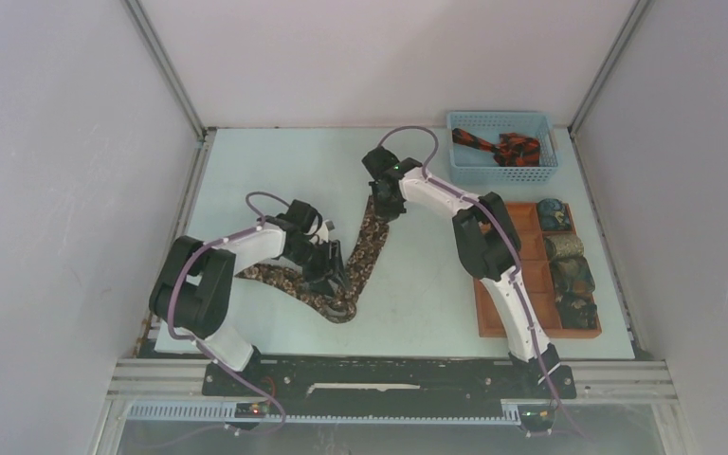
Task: Roll the ties
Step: Flatten out the tie at the center of the board.
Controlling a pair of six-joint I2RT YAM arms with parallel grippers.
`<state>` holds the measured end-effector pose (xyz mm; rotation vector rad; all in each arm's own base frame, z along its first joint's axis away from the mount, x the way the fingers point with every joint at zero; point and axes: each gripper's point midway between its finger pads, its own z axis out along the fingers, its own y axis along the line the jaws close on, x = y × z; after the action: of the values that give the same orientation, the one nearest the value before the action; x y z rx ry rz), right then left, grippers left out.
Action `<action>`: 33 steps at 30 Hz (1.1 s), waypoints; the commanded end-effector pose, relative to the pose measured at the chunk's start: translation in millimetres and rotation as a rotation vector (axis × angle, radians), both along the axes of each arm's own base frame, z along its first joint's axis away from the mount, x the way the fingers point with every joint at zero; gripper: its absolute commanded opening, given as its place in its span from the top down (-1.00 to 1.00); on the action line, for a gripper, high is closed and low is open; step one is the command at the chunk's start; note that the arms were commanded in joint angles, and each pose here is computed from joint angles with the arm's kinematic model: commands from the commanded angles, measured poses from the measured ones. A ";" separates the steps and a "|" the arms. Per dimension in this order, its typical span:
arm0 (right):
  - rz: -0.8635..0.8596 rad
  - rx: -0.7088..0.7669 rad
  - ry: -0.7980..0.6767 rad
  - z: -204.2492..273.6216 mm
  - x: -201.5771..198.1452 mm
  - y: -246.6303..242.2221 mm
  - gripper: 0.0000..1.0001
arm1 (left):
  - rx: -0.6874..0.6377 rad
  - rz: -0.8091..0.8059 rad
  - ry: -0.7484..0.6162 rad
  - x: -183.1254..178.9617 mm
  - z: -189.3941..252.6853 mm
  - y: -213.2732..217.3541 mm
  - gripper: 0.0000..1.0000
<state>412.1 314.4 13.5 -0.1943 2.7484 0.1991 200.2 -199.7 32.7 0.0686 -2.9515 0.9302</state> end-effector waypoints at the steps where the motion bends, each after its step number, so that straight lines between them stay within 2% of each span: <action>1: -0.057 -0.036 0.004 -12.8 28.9 -31.6 1.00 | 0.038 -0.002 -0.134 26.7 23.2 2.9 -0.24; 5: -0.078 -0.001 0.004 -10.6 45.6 -39.3 1.00 | 0.116 0.030 -0.260 50.3 42.9 14.2 -0.49; 9: -0.099 0.018 -0.017 -7.3 65.6 -49.4 1.00 | 0.212 0.046 -0.367 66.9 62.7 30.2 -0.59; 16: -0.174 0.042 -0.102 5.6 112.3 -77.0 1.00 | 0.317 0.071 -0.466 73.6 78.8 52.9 -0.61; 25: -0.283 0.155 -0.255 26.4 172.7 -91.6 1.00 | 0.385 0.062 -0.539 64.8 84.4 67.8 -0.57; 33: -0.334 0.242 -0.279 30.3 192.0 -102.7 1.00 | 0.397 -0.084 -0.540 60.3 67.7 33.0 -0.56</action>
<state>580.7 209.2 23.4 0.2376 2.5064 0.3004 256.0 -151.7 106.7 -0.1977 -3.5586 0.4203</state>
